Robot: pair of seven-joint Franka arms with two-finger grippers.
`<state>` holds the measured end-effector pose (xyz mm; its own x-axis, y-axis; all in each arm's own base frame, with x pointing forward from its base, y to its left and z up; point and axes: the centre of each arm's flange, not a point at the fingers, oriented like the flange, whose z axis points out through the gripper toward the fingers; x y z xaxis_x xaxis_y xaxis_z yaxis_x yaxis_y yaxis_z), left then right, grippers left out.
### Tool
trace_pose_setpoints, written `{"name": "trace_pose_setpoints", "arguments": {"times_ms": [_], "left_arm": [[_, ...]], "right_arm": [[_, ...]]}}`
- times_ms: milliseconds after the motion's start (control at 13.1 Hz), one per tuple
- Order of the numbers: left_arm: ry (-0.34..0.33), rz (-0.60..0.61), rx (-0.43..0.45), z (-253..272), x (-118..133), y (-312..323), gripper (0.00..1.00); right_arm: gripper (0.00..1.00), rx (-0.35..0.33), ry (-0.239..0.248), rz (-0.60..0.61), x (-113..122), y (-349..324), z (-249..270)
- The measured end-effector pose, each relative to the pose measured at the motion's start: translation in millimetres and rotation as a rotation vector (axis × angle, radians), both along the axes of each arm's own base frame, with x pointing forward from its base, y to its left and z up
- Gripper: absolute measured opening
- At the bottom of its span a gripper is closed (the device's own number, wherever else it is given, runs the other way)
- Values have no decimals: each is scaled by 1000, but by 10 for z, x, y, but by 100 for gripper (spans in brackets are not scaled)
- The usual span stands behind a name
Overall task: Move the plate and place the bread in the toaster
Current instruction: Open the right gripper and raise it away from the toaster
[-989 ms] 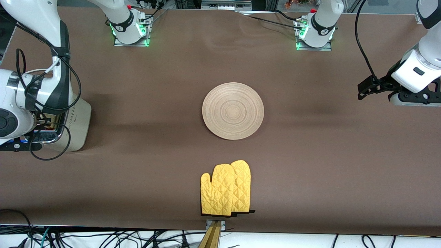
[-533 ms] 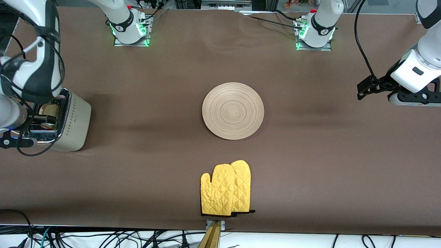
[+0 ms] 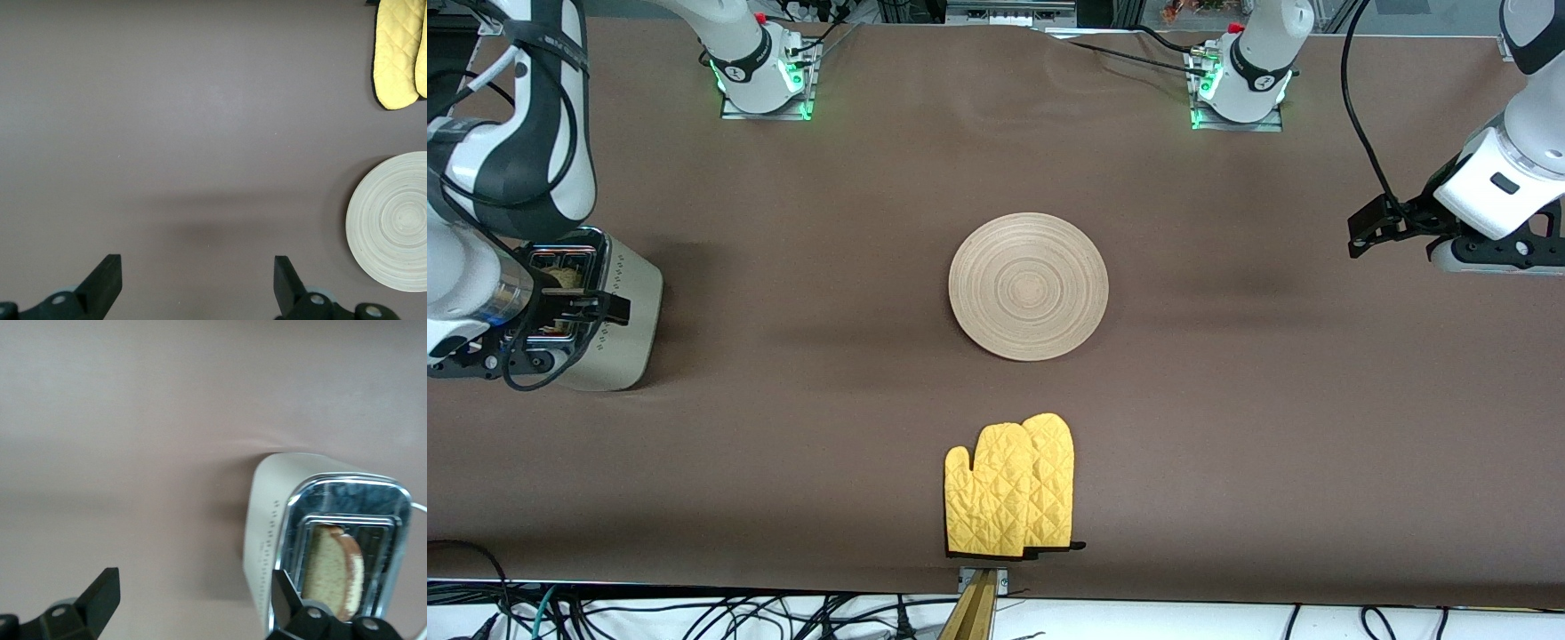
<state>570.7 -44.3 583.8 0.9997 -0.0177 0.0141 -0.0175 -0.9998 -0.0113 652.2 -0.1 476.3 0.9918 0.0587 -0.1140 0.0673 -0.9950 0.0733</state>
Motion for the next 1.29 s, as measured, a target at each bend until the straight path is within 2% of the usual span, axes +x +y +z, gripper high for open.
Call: {"name": "trace_pose_setpoints", "arguments": {"times_ms": [380,533,837,989,1293], "left_arm": [[0,0,0,0,0,-2,100],[0,-1,0,0,0,-3,100],[0,-1,0,-1,0,-6,100],[0,-1,0,-1,0,-6,100],[0,-1,0,0,0,-6,100]], "right_arm": [[100,96,3,78,-91,327,170],[100,74,-12,108,-129,299,277],[100,78,-118,56,-273,-179,719],[100,78,-148,59,-404,-235,906],[100,55,-138,47,-534,-86,909]]}}
